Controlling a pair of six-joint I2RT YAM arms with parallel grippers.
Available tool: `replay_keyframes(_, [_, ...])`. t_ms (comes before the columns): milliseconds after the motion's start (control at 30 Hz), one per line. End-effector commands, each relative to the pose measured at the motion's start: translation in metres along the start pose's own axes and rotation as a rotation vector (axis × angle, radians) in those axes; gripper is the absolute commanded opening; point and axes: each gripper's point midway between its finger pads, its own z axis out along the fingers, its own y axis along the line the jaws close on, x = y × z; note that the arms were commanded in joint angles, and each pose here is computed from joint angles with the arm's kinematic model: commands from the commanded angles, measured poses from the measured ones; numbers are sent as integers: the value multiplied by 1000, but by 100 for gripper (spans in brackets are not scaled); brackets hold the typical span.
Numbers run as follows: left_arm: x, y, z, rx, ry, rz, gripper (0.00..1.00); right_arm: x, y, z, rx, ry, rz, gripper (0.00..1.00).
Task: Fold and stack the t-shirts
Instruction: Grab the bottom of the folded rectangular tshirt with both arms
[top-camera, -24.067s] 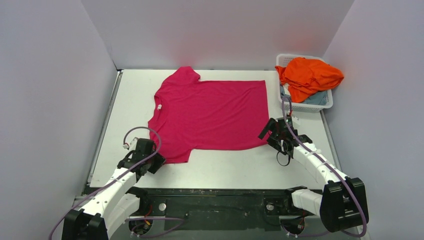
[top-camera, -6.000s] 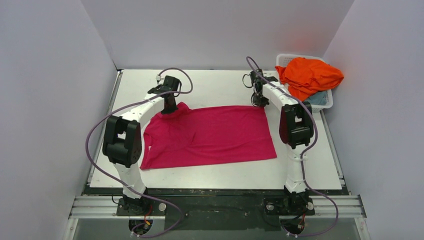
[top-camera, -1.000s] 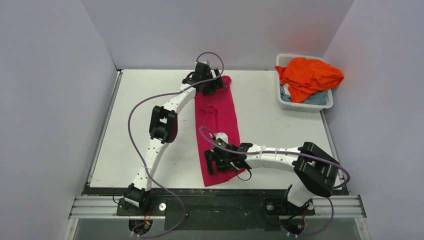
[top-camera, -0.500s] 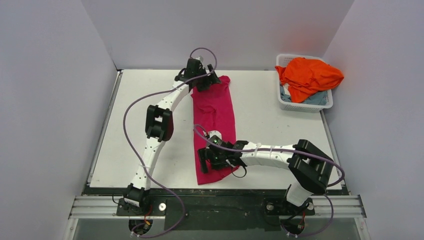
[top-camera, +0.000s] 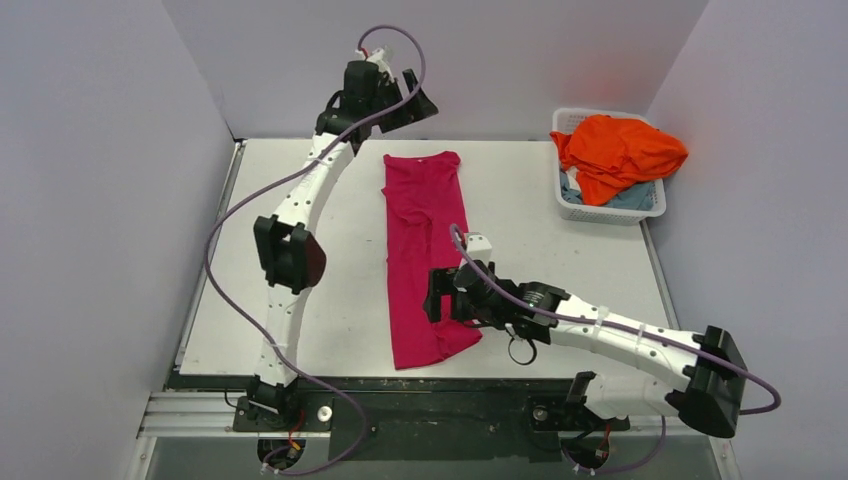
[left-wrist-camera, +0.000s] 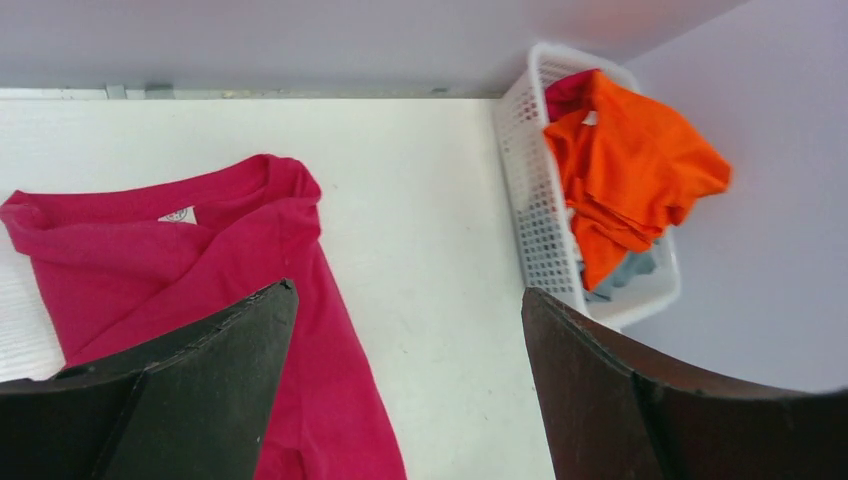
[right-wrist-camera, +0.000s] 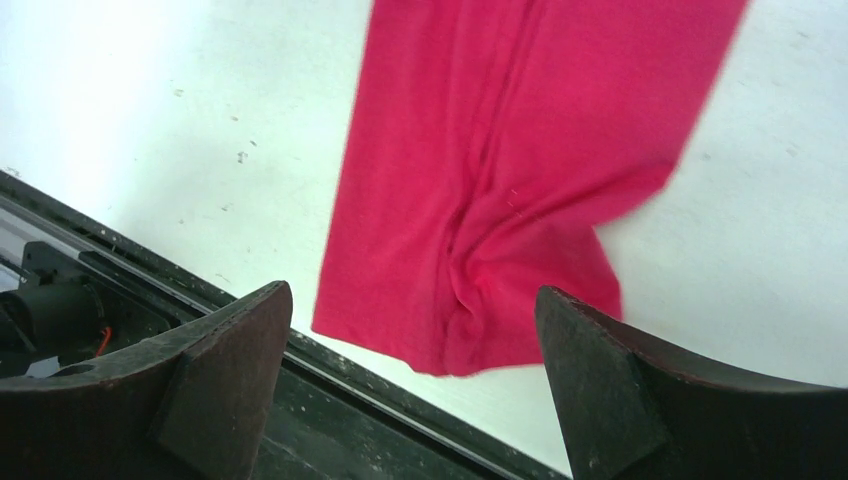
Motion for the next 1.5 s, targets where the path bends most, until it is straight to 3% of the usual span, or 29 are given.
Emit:
replay_keyframes(0, [-9,-66,-77,39,9,129,93,16,-46,-23,149,-8,57,87])
replay_keyframes(33, [-11,-72,-102,-4,2,155,94,25,-55,-24,168,2,77,87])
replay_keyframes(67, [20,-64,-101,-48,71,162,94,26,-60,-30,171,-3,93,87])
replay_keyframes(100, [9,-76,-131,-76,10,191,94,33,-67,-33,173,-3,116,87])
replay_keyframes(133, [54,-61,-129,-130,91,199,94,38,-73,-33,181,9,130,87])
replay_keyframes(167, [32,-82,-163,-118,-32,219,94,46,-78,-34,183,23,154,87])
replay_keyframes(200, [84,-61,-161,-163,54,232,94,50,-86,-33,199,34,179,87])
replay_keyframes(233, [72,-79,-191,-120,-44,215,94,58,-91,-32,200,67,216,86])
replay_keyframes(267, [116,-57,-194,-157,25,179,94,62,-93,-31,199,86,234,85])
replay_keyframes(300, [110,-71,-223,-99,-40,145,94,69,-97,-28,204,113,260,84])
replay_keyframes(333, [153,-44,-225,-135,33,100,94,71,-99,-27,210,121,270,83])
replay_keyframes(367, [150,-54,-249,-79,-14,80,94,75,-104,-24,229,136,275,81])
replay_keyframes(500, [237,9,-291,-178,118,-35,94,77,-113,-14,288,162,253,73])
replay_keyframes(633, [318,34,-317,-163,283,-154,94,80,-116,1,307,173,260,63])
replay_keyframes(767, [376,42,-330,-101,403,-278,94,88,-111,13,283,202,269,59])
replay_keyframes(867, [392,40,-333,-61,427,-337,92,100,-112,20,276,237,277,57])
replay_keyframes(1100, [418,56,-332,-125,465,-341,78,130,-121,24,299,300,317,45])
replay_keyframes(1167, [422,57,-330,-128,473,-338,75,136,-121,23,295,304,328,32])
replay_keyframes(1200, [425,58,-329,-137,479,-332,74,138,-118,23,284,303,334,18])
replay_keyframes(1267, [428,60,-328,-153,485,-327,71,143,-114,21,275,307,332,3])
replay_keyframes(1467, [433,71,-328,-219,481,-300,62,154,-103,15,284,284,340,0])
